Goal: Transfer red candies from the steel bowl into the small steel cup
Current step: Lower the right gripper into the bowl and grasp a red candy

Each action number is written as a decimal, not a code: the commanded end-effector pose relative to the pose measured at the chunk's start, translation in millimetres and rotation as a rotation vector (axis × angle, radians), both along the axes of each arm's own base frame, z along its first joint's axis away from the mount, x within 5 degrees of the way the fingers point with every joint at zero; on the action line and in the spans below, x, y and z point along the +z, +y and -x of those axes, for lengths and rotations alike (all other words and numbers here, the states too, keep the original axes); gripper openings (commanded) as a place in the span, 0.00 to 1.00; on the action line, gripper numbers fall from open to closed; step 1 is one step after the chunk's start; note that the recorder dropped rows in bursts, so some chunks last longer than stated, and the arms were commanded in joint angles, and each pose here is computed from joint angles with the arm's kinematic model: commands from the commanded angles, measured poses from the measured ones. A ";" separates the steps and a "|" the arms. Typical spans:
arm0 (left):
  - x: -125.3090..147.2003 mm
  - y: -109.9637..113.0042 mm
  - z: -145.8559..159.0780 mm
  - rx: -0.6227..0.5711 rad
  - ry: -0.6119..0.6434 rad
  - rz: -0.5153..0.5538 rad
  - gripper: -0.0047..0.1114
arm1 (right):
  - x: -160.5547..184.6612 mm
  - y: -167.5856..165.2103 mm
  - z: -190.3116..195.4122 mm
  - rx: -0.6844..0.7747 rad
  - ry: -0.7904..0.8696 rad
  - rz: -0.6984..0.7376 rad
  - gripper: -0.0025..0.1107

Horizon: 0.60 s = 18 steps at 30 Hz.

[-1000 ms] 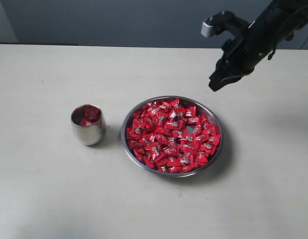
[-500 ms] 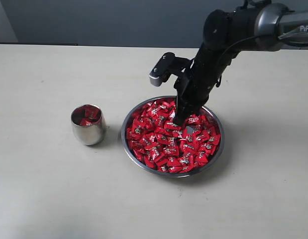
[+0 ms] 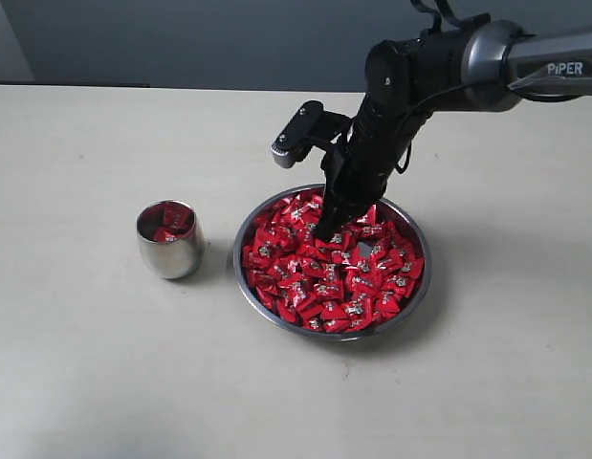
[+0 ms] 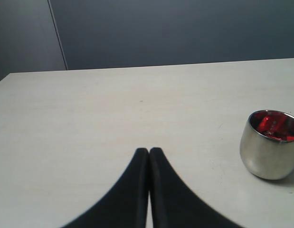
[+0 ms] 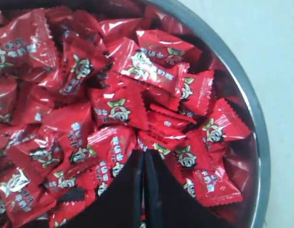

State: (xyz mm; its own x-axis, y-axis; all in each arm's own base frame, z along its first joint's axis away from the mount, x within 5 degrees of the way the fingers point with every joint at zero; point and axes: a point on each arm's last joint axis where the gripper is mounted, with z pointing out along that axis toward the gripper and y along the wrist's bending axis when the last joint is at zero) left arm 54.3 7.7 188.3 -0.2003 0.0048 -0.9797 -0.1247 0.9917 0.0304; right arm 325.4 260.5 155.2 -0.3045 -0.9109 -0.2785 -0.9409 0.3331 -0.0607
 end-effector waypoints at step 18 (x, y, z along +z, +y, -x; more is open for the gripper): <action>-0.9 -0.1 0.2 0.001 -0.003 0.004 0.04 | 7.6 9.8 -25.0 -0.332 0.007 -0.003 0.04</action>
State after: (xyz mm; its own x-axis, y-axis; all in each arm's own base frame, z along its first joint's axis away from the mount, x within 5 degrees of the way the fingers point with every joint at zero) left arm 54.3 7.7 188.3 -0.2003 0.0048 -0.9797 -0.1247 0.9917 0.0304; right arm 349.5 270.3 167.7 -0.5652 -0.7633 -0.3130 -0.7909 0.6092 -0.0574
